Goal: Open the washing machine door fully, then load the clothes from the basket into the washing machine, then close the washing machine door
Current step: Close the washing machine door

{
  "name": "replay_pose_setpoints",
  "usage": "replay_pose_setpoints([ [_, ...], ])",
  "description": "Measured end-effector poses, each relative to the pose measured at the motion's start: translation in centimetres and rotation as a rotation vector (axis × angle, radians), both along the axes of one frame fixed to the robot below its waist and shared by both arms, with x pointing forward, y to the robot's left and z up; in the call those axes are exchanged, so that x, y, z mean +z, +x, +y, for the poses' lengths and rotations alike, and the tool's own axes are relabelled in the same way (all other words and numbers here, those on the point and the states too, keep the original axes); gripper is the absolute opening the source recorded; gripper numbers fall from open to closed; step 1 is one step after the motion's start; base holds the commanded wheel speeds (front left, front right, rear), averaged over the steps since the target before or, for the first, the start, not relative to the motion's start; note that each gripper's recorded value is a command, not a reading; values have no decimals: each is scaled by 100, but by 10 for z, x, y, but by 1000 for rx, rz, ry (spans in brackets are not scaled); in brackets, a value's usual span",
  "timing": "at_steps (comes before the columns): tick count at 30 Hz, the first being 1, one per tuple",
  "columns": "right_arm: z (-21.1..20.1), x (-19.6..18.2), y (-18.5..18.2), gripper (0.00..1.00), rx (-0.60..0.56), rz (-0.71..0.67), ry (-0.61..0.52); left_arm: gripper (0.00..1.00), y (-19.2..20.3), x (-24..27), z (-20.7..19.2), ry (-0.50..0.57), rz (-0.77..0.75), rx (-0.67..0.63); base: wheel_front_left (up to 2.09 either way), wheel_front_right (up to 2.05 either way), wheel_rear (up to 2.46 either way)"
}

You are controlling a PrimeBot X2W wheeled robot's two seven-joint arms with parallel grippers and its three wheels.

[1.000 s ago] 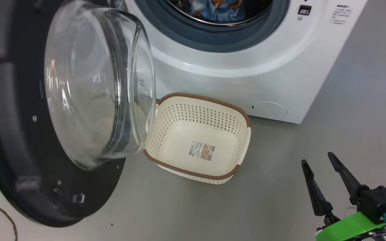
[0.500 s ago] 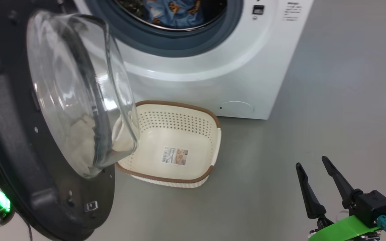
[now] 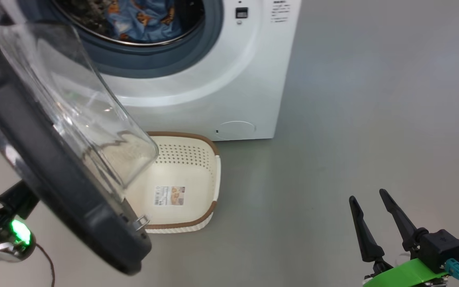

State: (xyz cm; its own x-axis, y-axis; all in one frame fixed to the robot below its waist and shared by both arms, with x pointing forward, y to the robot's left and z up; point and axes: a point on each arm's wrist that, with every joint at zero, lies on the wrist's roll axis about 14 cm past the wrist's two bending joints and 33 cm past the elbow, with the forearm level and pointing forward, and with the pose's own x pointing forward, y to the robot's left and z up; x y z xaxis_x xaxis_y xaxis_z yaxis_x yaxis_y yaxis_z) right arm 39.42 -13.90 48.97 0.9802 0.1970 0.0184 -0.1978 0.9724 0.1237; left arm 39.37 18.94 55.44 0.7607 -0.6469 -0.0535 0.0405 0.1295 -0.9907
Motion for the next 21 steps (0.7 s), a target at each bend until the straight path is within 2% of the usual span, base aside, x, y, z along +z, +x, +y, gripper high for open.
replay_pose_setpoints([
  [21, -52, -1, -16, 100, -178, -6, 1, 0, 81, -6, -80, -82, -29, -79, 0, 0, 0],
])
